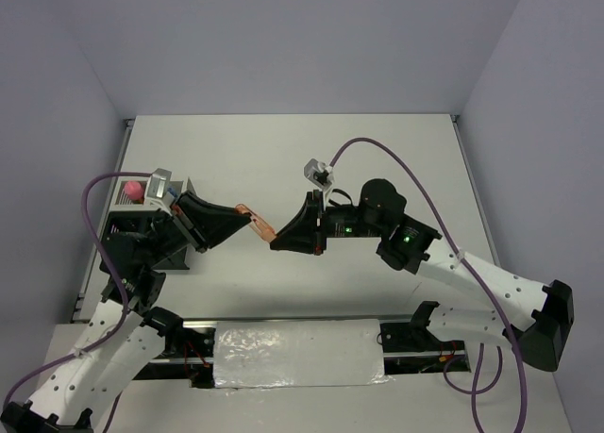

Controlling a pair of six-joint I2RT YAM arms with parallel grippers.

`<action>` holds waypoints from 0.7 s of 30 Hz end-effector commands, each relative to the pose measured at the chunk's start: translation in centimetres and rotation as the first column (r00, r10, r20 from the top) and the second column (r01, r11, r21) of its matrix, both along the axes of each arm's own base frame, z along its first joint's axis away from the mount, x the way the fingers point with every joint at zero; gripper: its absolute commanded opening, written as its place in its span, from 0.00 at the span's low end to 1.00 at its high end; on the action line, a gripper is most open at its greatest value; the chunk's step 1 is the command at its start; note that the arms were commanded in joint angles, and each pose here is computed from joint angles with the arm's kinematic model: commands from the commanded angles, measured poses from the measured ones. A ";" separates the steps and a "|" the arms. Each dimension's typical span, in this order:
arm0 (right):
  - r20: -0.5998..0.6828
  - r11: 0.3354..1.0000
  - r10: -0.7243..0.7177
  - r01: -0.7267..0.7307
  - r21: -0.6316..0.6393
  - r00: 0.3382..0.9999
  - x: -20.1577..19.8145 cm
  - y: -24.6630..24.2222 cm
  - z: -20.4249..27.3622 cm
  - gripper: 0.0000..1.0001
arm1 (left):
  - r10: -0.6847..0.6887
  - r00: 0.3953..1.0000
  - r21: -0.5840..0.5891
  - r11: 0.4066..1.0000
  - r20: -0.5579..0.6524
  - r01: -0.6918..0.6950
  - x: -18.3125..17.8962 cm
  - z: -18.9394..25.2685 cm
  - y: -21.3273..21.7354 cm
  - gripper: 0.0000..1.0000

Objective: Sort the stationery into containers
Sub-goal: Close the pen cap on the pen.

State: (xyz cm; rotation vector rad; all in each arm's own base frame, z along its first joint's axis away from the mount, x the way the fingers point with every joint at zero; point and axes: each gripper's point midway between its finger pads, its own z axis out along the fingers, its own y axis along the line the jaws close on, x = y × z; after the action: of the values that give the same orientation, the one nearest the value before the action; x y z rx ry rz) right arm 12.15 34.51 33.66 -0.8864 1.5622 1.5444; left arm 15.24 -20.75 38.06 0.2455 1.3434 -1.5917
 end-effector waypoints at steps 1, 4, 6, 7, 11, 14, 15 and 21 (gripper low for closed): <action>0.039 0.999 -0.024 0.022 0.044 0.999 0.2 -0.2 1.3 0.03 | -0.016 0.998 0.001 1.000 0.057 0.016 -0.9 1.3 0.0 0.00; 0.024 0.999 -0.041 0.040 0.037 0.999 0.3 -0.5 1.2 0.03 | 0.034 0.998 0.038 0.999 0.057 -0.036 -0.2 1.0 0.2 0.00; 0.008 0.998 -0.047 0.047 0.031 0.999 0.3 -0.5 1.2 0.02 | 0.058 0.994 0.063 0.996 0.093 -0.064 0.0 1.2 0.4 0.00; 0.006 0.998 -0.044 0.043 0.034 0.999 0.2 -0.6 1.2 0.01 | 0.055 0.994 0.068 0.996 0.097 -0.061 -0.1 1.1 0.3 0.00; 0.015 0.997 -0.051 0.050 0.050 0.999 0.2 -0.6 1.8 0.00 | 0.013 0.994 0.048 0.999 0.105 -0.018 -0.6 1.3 0.1 0.00; 0.026 0.997 -0.046 0.044 0.063 0.999 0.3 -0.3 2.7 0.00 | -0.006 0.995 0.050 0.999 0.101 0.001 -0.8 1.0 -0.1 0.00; 0.039 0.996 -0.043 0.040 0.076 0.998 0.2 -0.2 3.5 0.00 | -0.005 0.995 0.054 0.999 0.097 0.000 -0.7 0.9 -0.1 0.00; 0.068 0.994 -0.039 0.032 0.105 0.997 0.9 0.9 6.6 0.00 | -0.007 0.997 0.080 0.997 0.080 0.001 -0.7 -0.4 -0.2 0.00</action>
State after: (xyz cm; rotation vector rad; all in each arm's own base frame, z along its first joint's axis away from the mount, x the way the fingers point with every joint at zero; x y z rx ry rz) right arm 12.68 34.95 34.49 -0.8543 1.5995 1.5354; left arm 15.27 -20.80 37.97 0.2931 1.3624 -1.5298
